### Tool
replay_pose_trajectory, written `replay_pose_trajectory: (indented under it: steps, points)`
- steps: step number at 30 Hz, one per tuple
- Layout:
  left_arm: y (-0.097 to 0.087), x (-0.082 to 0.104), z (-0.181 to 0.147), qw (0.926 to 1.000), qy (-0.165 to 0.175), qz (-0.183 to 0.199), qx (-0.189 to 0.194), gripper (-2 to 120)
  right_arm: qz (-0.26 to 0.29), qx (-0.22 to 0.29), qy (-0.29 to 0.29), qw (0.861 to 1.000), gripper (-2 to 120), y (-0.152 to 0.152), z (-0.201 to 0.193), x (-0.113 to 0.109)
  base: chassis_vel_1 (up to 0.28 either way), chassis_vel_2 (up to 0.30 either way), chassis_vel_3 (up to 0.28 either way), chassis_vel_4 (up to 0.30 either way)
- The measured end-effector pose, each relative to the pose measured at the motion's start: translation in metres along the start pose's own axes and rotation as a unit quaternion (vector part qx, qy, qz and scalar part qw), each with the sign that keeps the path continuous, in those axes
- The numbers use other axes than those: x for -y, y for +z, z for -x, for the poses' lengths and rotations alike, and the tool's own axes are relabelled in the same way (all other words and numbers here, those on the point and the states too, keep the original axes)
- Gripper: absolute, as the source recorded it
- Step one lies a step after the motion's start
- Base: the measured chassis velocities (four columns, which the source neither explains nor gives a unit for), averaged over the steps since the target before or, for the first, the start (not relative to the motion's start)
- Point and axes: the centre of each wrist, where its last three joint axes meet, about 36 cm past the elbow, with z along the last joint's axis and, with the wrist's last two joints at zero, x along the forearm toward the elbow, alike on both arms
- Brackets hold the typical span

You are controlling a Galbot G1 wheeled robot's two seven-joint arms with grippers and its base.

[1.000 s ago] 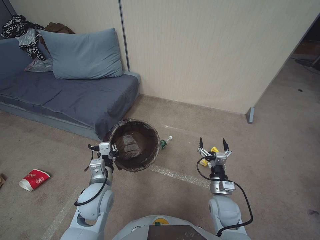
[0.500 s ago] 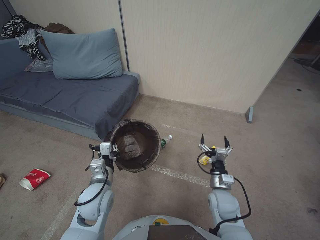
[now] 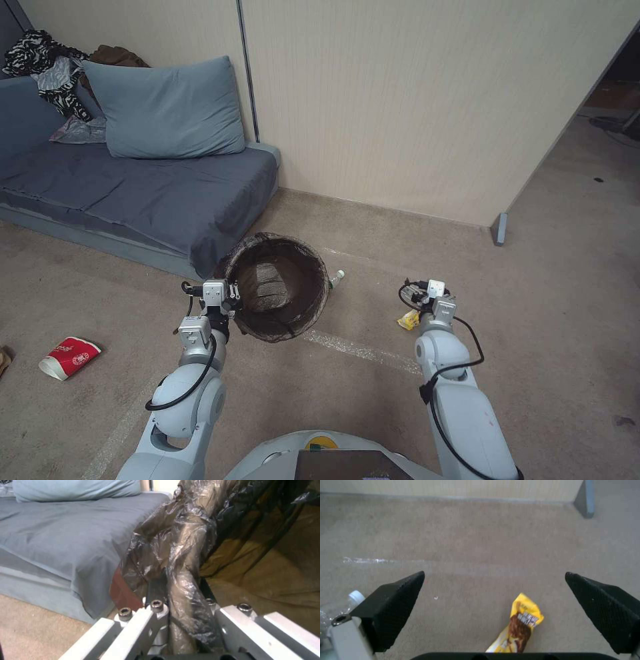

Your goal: Pick up the trash bin, then pick up the garbage from the floor and place it into the trash bin.

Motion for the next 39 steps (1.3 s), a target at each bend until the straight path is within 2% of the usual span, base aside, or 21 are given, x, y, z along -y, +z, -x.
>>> replay_pose_trajectory:
  steps: [6,11,20,34,39]
  points:
    - [0.002,0.003,0.000,1.0000,-0.001,0.000,-0.005,3,0.015,-0.072,0.002,0.997,100,0.020,0.033,-0.010,0.000,0.000,0.000,0.000]
    - [0.003,0.005,0.000,1.0000,-0.002,0.000,-0.007,3,0.009,-0.093,0.013,0.996,100,0.035,0.048,-0.011,0.000,0.000,0.000,0.000]
    - [0.005,0.003,0.000,0.9999,-0.006,-0.001,-0.011,3,0.002,-0.104,0.029,0.994,100,0.068,0.062,-0.008,0.000,0.000,0.000,0.000]
    - [0.004,0.004,-0.001,0.9999,-0.008,-0.003,-0.014,3,-0.001,-0.121,0.038,0.992,100,0.091,0.074,-0.006,0.000,0.000,0.000,0.000]
    - [0.005,0.004,-0.001,0.9998,-0.008,-0.004,-0.016,3,-0.003,-0.133,0.037,0.990,82,0.108,0.079,-0.004,0.000,0.000,0.000,0.000]
